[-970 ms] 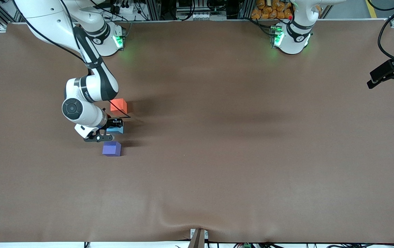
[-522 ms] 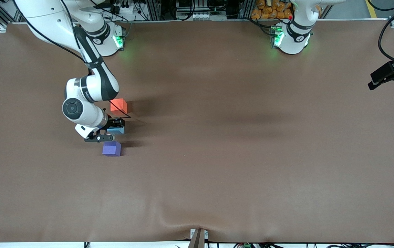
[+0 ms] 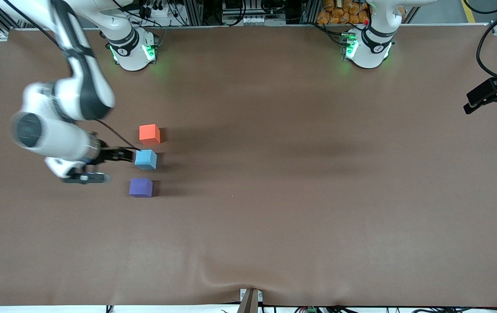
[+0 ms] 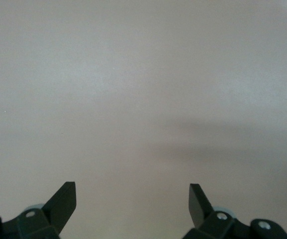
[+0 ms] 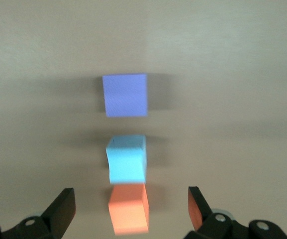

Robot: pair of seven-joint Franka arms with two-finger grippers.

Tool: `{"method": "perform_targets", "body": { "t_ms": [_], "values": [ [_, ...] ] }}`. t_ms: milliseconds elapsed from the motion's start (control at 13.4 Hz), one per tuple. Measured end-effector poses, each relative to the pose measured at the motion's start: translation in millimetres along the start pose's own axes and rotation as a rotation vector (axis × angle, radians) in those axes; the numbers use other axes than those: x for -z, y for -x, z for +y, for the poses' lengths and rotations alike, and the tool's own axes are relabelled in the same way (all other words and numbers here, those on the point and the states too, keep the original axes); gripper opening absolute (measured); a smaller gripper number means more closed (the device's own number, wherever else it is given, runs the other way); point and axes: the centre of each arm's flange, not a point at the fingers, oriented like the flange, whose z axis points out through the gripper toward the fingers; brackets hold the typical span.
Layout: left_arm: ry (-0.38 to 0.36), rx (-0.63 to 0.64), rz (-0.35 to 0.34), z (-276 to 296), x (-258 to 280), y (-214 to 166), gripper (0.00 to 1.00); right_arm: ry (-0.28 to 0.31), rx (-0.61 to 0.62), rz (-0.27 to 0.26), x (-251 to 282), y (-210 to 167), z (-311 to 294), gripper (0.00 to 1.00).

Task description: Place blue block between orange and purple blocks

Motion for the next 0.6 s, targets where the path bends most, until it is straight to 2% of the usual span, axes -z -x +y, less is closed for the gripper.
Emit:
{"method": "perform_targets", "body": {
  "t_ms": [75,299,597],
  "values": [
    [0.0,0.0,0.0,0.1,-0.1,-0.1,1.0,-0.009,-0.005,0.005,36.2,6.6,16.7,1.0],
    [0.0,-0.002,0.0,0.9,-0.1,-0.2,1.0,-0.031,0.013,0.083,118.0,40.7,56.9,1.0],
    [0.0,-0.005,0.003,2.7,0.8,-0.2,1.0,-0.029,-0.021,0.074,189.3,84.3,88.7,1.0]
  ]
}}
